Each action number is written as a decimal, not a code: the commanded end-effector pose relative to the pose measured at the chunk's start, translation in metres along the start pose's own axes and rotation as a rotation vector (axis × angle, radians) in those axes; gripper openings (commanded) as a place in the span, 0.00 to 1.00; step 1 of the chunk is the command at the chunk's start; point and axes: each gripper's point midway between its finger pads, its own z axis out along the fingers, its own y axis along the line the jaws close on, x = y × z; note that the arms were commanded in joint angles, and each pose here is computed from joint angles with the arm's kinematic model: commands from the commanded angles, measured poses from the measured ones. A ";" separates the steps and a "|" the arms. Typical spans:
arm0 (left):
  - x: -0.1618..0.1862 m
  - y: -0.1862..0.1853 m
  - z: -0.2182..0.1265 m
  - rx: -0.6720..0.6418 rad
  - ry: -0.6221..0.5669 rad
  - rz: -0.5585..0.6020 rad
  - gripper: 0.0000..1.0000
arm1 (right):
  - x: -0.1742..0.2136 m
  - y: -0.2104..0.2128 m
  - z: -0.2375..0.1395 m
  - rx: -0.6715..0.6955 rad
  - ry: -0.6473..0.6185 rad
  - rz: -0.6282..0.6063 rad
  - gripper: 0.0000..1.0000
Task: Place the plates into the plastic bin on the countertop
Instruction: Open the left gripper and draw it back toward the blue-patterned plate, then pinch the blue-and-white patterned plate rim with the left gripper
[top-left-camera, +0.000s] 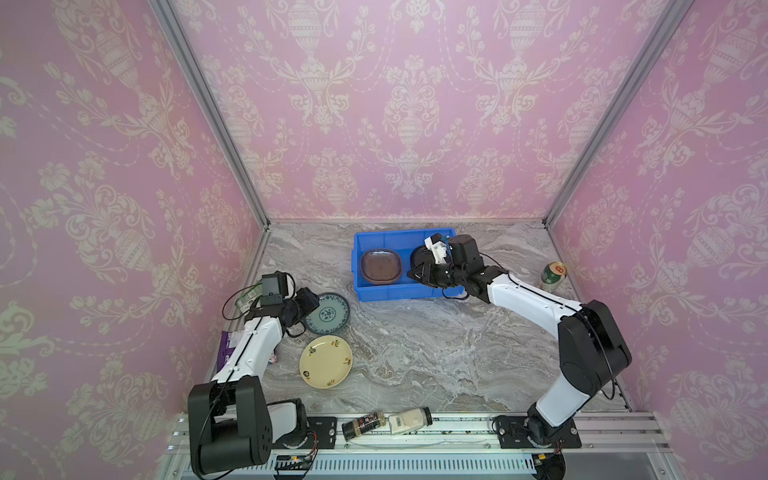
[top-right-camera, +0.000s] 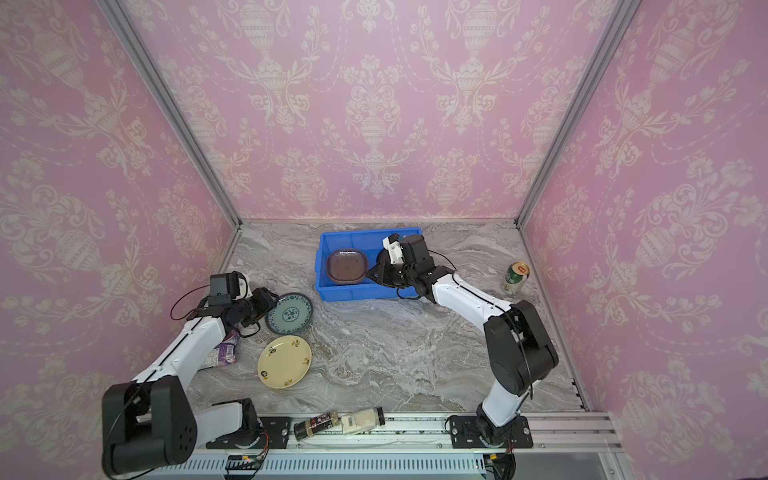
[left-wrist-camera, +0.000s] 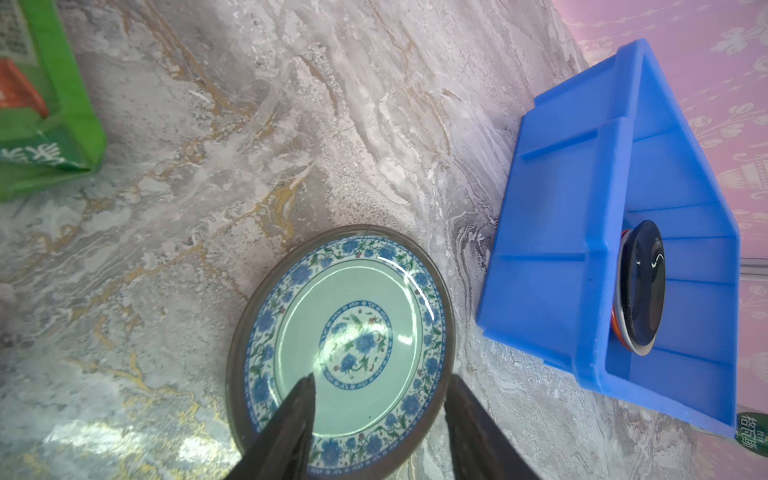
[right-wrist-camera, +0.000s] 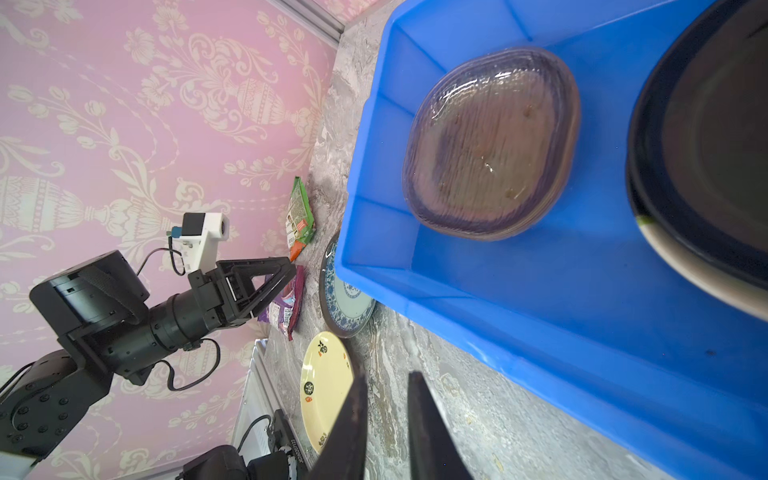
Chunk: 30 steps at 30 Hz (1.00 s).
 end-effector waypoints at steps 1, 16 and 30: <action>0.008 0.010 -0.006 0.008 0.006 -0.054 0.52 | 0.000 0.017 0.004 -0.033 0.028 -0.032 0.19; 0.029 0.048 0.004 0.004 0.050 -0.199 0.46 | -0.001 0.022 0.017 -0.036 0.057 -0.029 0.19; 0.037 0.060 0.024 -0.003 0.084 -0.236 0.37 | -0.003 0.020 0.022 -0.023 0.067 -0.028 0.19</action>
